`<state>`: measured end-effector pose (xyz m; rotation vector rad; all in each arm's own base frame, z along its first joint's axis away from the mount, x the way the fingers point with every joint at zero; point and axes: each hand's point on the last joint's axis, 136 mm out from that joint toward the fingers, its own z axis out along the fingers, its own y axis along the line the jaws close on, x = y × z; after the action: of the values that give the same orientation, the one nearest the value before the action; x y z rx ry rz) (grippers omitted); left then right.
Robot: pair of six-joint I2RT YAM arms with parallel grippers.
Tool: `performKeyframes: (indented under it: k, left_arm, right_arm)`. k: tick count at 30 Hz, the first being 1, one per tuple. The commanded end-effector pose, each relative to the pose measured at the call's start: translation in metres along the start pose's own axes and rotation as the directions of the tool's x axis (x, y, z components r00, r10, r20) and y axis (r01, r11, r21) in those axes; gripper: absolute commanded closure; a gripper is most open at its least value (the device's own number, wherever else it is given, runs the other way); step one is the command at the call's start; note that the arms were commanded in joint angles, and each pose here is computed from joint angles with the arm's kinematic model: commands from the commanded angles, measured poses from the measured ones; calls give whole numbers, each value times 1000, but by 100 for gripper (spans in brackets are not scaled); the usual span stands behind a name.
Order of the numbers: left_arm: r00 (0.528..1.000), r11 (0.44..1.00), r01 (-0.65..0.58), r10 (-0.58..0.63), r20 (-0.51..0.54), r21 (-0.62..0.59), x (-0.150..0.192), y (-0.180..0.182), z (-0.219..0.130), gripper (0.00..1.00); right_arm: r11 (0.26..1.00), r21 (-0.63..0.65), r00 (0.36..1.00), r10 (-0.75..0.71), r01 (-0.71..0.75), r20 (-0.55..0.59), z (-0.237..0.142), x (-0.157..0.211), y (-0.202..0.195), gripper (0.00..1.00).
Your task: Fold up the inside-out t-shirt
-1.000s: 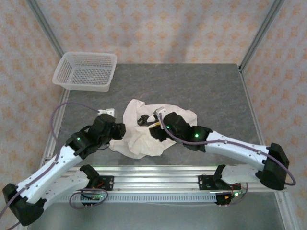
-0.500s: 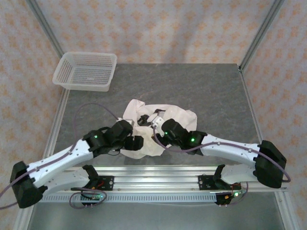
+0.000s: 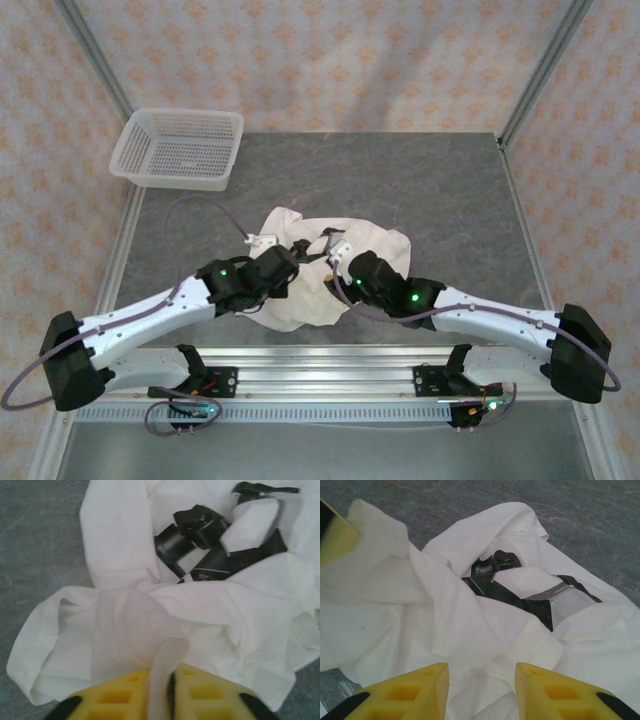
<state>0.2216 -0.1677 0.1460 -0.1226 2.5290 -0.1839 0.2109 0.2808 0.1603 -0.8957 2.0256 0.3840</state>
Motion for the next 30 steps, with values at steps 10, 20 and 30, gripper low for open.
performKeyframes:
  k: [10, 20, 30]
  left_arm:
    - [956, 939, 265, -226, -185, 221, 31, 12, 14, 100]
    - [935, 748, 333, -339, -101, 574, -20, -13, -27, 100]
    - [923, 673, 339, -374, -93, 657, -34, -18, -42, 100]
  right_arm:
    - [992, -125, 999, -28, 33, 40, -6, -8, 22, 60]
    - [848, -289, 885, -364, 444, 292, 12, -27, 76, 46]
    - [752, -274, 779, -469, 599, 416, 43, -51, 101, 44]
